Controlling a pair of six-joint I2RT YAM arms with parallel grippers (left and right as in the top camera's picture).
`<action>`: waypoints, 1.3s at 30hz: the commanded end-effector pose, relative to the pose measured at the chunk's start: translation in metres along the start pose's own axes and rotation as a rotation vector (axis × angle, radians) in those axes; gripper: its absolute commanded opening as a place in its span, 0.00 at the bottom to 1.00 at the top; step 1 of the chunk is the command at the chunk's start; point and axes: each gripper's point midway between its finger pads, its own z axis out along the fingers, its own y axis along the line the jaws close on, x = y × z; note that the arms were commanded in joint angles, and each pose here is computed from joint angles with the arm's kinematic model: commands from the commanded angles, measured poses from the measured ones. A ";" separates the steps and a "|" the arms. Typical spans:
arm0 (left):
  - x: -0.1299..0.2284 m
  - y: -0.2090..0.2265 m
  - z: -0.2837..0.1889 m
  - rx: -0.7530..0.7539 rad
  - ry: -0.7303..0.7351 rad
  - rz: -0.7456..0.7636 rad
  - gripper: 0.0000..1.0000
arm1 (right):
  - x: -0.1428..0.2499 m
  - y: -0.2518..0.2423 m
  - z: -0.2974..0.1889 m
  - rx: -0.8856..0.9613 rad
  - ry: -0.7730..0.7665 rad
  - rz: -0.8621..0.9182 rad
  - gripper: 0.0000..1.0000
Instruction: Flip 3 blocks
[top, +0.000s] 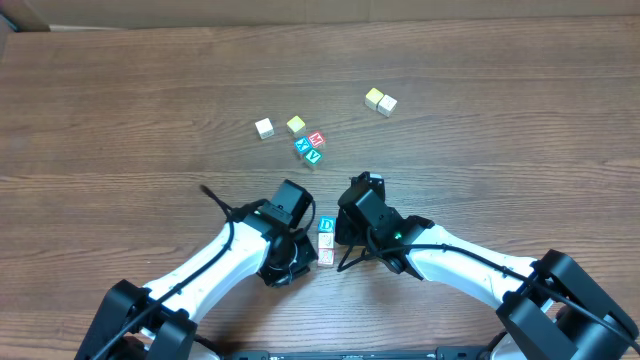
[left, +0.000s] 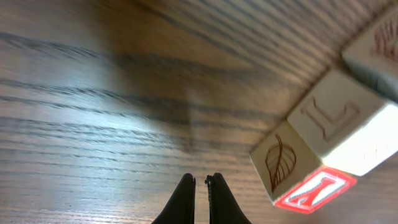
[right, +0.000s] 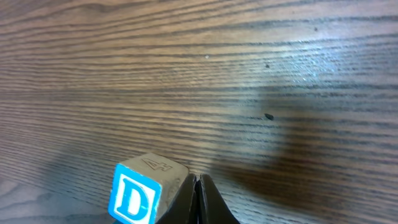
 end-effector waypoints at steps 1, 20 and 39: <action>0.010 -0.005 0.001 0.006 0.011 0.089 0.04 | -0.002 -0.003 0.002 0.001 -0.009 -0.019 0.04; 0.014 -0.019 0.003 0.040 -0.006 0.151 0.04 | -0.029 -0.004 0.002 -0.044 -0.070 -0.103 0.04; 0.018 -0.019 0.003 0.048 0.012 0.152 0.04 | -0.013 0.011 0.018 -0.146 0.010 -0.156 0.04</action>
